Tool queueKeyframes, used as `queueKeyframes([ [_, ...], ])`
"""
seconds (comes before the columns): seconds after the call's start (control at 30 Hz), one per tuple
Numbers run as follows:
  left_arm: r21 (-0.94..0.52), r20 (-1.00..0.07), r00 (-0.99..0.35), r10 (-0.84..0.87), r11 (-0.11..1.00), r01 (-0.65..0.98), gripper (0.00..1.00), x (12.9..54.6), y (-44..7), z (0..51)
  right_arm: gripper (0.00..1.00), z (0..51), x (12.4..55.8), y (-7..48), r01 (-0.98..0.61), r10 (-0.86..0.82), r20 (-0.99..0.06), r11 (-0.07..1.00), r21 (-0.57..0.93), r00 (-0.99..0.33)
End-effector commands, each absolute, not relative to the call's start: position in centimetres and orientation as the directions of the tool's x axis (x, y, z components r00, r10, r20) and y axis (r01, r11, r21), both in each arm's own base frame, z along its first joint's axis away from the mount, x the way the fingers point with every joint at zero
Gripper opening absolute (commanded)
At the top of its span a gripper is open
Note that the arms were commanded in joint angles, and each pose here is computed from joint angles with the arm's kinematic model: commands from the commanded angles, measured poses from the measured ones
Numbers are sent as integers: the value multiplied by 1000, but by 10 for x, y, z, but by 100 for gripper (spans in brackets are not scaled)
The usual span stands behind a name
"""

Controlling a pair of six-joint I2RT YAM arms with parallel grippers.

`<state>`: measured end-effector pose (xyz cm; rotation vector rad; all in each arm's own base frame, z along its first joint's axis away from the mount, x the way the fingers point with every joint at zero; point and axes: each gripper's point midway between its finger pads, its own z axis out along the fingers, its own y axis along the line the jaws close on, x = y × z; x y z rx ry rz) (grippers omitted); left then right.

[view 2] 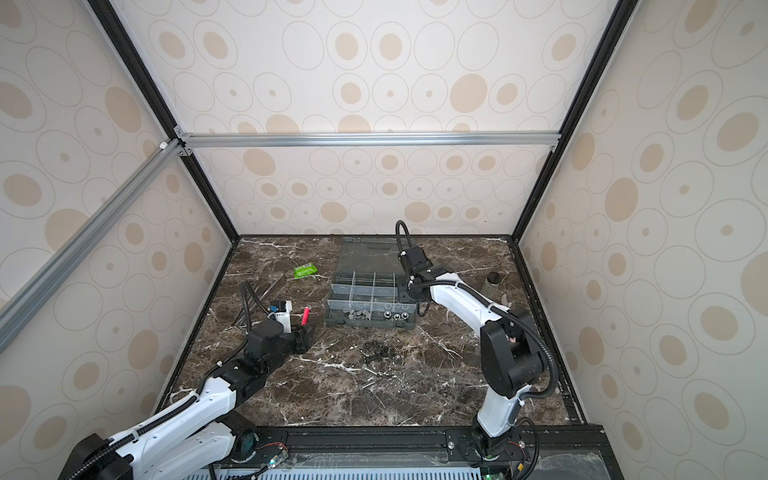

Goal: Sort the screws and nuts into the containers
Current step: 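Move the right gripper back down to the pile of bolts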

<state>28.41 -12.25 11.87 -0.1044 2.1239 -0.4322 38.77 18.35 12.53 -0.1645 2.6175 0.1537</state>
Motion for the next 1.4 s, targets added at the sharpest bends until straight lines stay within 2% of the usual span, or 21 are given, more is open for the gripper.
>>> queueKeyframes([
  [0.0, -360, -797, -546, -259, 929, 86, 55, 289, -122, 125, 27, 133, 369, 191, -201, -132, -504, 976, 85, -854],
  [0.33, -353, -793, -559, -243, 931, 97, 55, 294, -127, 123, 28, 140, 317, 214, -357, -259, -511, 929, 102, -820],
  [0.73, -356, -785, -568, -247, 931, 86, 55, 294, -127, 119, 28, 104, 251, 256, -543, -433, -476, 832, 115, -765],
  [1.37, -356, -779, -577, -245, 930, 86, 55, 296, -129, 117, 29, 57, 205, 301, -651, -572, -362, 745, 145, -736],
])
